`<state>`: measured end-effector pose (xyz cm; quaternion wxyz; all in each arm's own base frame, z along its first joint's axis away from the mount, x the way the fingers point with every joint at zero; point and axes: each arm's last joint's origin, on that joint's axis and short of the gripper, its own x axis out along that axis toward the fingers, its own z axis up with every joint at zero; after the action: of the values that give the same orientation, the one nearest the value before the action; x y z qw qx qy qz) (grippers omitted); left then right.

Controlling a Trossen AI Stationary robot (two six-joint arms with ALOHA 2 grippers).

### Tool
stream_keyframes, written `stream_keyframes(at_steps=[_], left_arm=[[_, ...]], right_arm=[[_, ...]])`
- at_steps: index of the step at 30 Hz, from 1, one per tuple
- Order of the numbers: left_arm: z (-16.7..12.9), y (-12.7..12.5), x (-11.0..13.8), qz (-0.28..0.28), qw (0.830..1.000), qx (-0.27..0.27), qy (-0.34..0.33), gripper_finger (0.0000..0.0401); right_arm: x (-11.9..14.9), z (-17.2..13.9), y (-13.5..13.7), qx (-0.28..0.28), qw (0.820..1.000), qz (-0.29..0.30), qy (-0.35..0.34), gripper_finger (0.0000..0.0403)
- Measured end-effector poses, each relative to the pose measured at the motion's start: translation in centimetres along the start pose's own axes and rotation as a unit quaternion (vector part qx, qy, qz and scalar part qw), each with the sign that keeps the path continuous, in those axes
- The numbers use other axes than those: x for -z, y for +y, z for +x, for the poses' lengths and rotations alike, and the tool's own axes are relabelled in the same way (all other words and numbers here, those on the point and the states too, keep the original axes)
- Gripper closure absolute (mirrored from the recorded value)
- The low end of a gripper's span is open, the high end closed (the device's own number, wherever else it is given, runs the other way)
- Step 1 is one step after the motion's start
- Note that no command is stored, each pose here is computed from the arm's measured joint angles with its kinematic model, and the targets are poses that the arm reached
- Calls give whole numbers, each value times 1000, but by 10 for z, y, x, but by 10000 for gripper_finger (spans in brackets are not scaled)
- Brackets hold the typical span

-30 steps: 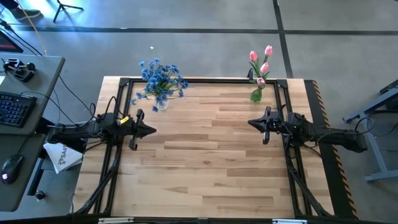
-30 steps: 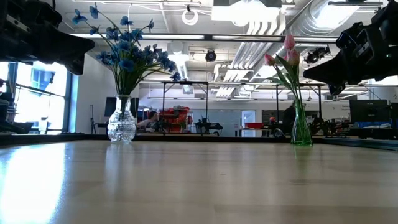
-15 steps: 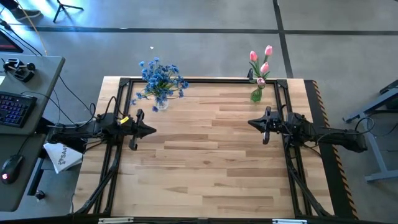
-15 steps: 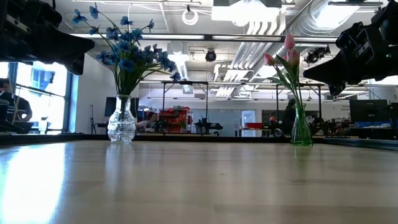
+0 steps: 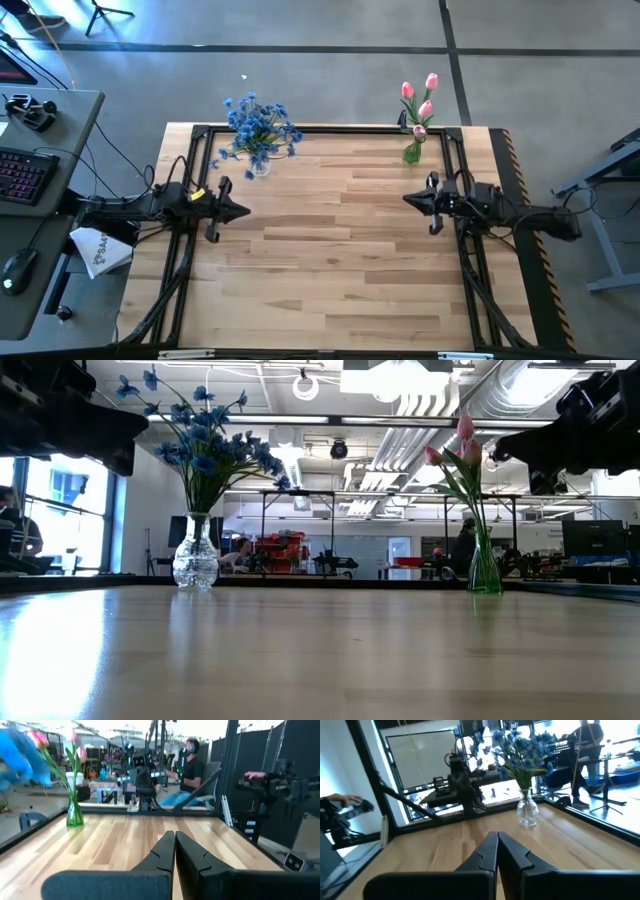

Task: Sort flowers into vase by color
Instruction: Return to Home Position

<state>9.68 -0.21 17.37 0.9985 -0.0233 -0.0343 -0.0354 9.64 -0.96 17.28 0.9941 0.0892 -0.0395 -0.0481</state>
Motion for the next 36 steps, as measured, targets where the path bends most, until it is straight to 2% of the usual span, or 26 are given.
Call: stream_keyframes(at_steps=[10,21,26,32,36], left_arm=[[0,-3,1,-2,1000,14,7,401],[0,-3,2,-2,1000,15,9,401],[0,-3,2,-2,1000,15,9,401],[0,-3,2,-2,1000,15,9,401],[0,-3,2,54,998,9,8,401]], right_arm=[[4,-1,11,-61,998,4,21,398],[5,0,11,-59,998,2,24,398],[5,0,11,-58,996,-63,20,398],[5,0,11,-58,996,-65,20,398],[5,0,11,-58,996,-65,20,398]])
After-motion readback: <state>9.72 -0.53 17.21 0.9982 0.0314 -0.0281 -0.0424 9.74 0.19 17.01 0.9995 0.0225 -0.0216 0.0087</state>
